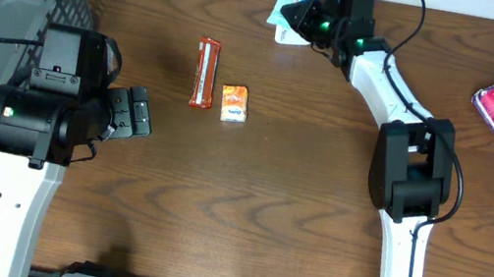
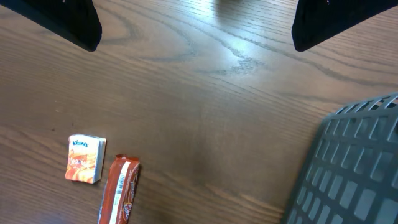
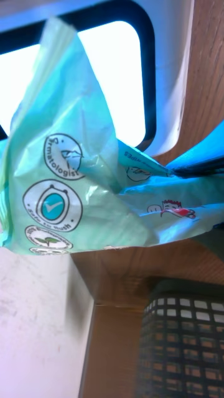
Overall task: Scan the item barcode
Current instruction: 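Hold the green packet up to the scanner face with the right gripper, then carry the green packet to the far right beside the pink bag, release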
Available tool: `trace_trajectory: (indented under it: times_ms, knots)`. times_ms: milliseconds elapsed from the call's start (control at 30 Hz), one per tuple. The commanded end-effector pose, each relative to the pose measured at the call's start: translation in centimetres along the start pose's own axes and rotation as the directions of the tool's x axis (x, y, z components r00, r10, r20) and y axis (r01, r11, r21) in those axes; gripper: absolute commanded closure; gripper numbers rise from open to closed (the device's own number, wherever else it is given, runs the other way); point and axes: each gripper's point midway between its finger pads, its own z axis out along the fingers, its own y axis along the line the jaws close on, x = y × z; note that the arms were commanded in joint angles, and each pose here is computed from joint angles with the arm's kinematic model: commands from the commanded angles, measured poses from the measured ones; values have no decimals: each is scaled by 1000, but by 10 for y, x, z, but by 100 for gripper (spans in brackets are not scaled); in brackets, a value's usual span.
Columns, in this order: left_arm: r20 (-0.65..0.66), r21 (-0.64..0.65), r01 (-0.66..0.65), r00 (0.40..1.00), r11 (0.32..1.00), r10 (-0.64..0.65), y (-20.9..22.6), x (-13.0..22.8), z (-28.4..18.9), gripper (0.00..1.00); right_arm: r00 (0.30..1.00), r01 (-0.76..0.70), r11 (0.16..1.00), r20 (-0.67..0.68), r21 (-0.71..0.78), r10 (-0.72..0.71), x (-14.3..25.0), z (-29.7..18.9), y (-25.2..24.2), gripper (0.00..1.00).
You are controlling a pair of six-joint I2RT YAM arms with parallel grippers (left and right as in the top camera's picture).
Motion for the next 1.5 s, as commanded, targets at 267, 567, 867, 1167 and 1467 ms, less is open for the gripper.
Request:
trace_trajectory:
  times_ms: [267,567,867,1167,1467]
  knots:
    - [4,-2,14,1000,1000,-14,1,-1,-1,2,1000,29,998,-9,-49,-29,-12,-13,13,99]
    - [4,-2,14,1000,1000,-14,1,0,-1,2,997,80,996,25,-25,-80,-24,-23,14,99]
    - [4,-2,14,1000,1000,-14,1,-1,-1,2,994,53,958,74,282,-77,-69,-119,-44,99]
    - [4,-2,14,1000,1000,-14,1,-1,-1,2,961,-278,665,194,693,199,-70,-258,-189,99]
    - [4,-2,14,1000,1000,-14,1,-1,-1,2,807,-584,424,436,693,399,-64,-367,-267,99]
